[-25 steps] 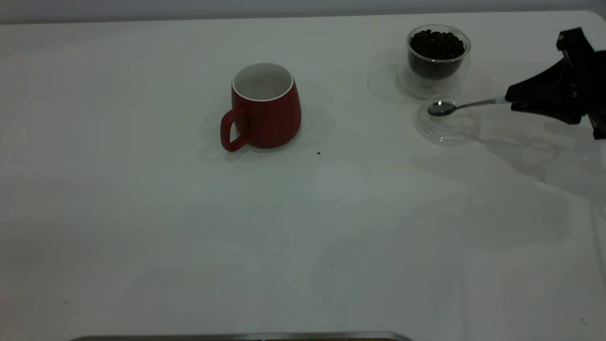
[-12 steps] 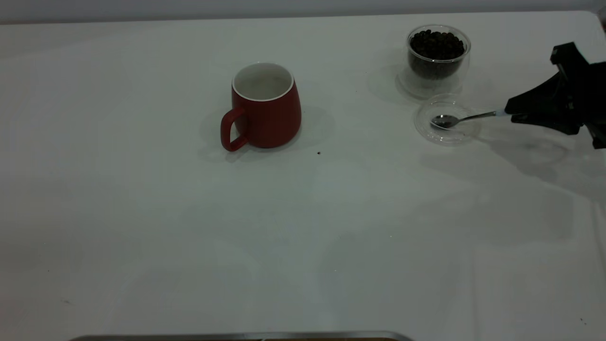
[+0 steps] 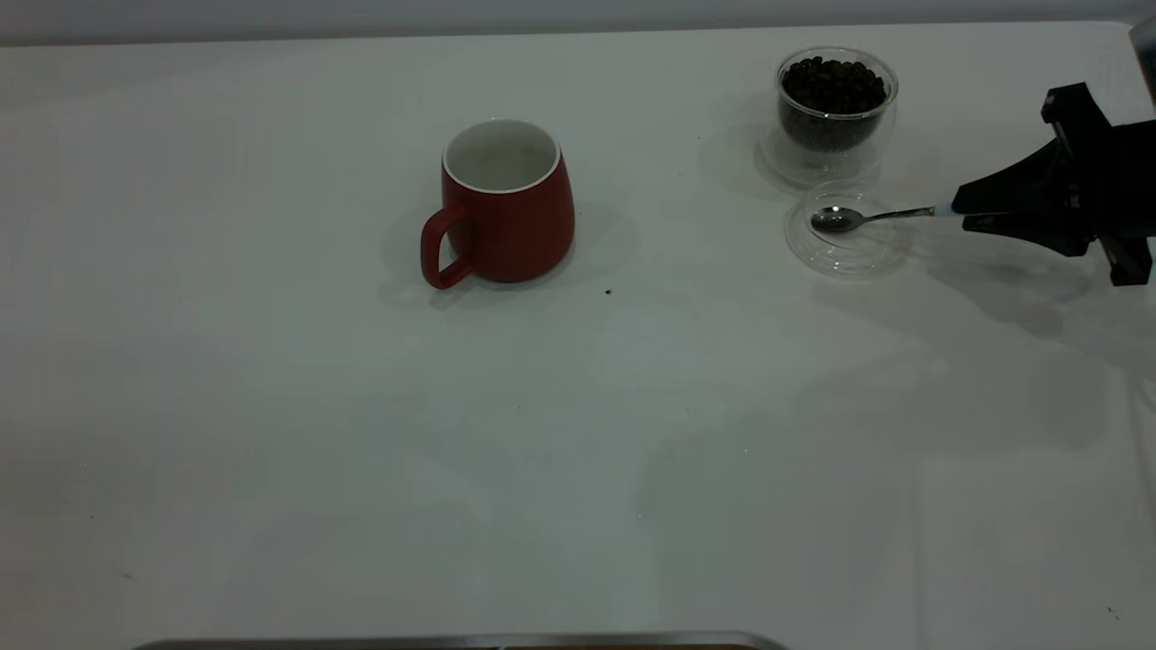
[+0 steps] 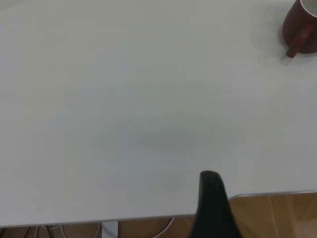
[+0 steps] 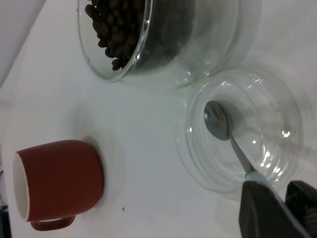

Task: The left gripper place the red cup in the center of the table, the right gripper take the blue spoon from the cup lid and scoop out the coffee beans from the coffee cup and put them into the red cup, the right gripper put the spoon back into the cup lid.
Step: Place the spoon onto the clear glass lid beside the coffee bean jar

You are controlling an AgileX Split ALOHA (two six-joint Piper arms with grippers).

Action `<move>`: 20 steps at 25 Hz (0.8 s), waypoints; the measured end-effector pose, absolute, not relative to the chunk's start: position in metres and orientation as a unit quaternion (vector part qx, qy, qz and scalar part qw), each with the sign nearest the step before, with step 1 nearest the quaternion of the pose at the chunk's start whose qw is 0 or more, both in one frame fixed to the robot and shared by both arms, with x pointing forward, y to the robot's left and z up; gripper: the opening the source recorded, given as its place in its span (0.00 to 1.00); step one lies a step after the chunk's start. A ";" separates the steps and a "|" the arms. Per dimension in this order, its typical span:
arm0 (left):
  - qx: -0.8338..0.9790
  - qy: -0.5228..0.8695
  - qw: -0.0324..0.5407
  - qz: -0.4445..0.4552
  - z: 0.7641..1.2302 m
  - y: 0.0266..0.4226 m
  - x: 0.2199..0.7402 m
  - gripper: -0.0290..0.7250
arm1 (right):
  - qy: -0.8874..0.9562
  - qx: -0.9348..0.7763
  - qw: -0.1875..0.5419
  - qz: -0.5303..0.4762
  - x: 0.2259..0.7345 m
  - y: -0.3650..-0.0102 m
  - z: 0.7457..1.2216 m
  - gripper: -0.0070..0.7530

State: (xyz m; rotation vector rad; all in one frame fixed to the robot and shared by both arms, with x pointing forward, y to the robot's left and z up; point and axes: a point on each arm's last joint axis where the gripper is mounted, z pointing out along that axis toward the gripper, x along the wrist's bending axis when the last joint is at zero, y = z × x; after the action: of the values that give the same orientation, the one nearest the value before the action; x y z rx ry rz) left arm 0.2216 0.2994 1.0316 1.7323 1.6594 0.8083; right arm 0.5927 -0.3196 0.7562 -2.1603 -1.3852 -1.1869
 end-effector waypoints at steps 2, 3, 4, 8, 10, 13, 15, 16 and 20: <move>0.653 0.625 0.300 0.305 1.032 0.299 0.222 0.82 | -0.484 -0.752 0.163 -0.417 0.592 -0.317 0.754 0.14; 0.653 0.625 0.300 0.305 1.032 0.299 0.222 0.82 | -0.484 -0.750 0.168 -0.418 0.592 -0.315 0.753 0.14; 0.653 0.625 0.300 0.305 1.032 0.299 0.222 0.82 | -0.485 -0.749 0.170 -0.418 0.592 -0.313 0.752 0.14; 0.653 0.625 0.300 0.305 1.032 0.299 0.222 0.82 | -0.485 -0.747 0.175 -0.420 0.593 -0.312 0.749 0.14; 0.653 0.625 0.300 0.305 1.032 0.299 0.222 0.82 | -0.485 -0.747 0.175 -0.420 0.593 -0.312 0.749 0.16; 0.653 0.625 0.300 0.305 1.032 0.299 0.222 0.82 | -0.485 -0.750 0.173 -0.416 0.592 -0.312 0.747 0.22; 0.653 0.625 0.300 0.305 1.032 0.299 0.222 0.82 | -0.486 -0.753 0.170 -0.409 0.592 -0.313 0.745 0.31; 0.653 0.625 0.300 0.305 1.032 0.299 0.222 0.82 | -0.487 -0.754 0.169 -0.408 0.592 -0.313 0.745 0.36; 0.653 0.625 0.300 0.305 1.032 0.299 0.222 0.82 | -0.490 -0.752 0.167 -0.408 0.592 -0.313 0.745 0.51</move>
State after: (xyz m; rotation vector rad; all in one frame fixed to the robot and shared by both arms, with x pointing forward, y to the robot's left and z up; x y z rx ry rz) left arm 0.2216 0.2994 1.0316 1.7323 1.6594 0.8083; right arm 0.5916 -0.3134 0.7446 -2.1403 -1.3957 -1.1610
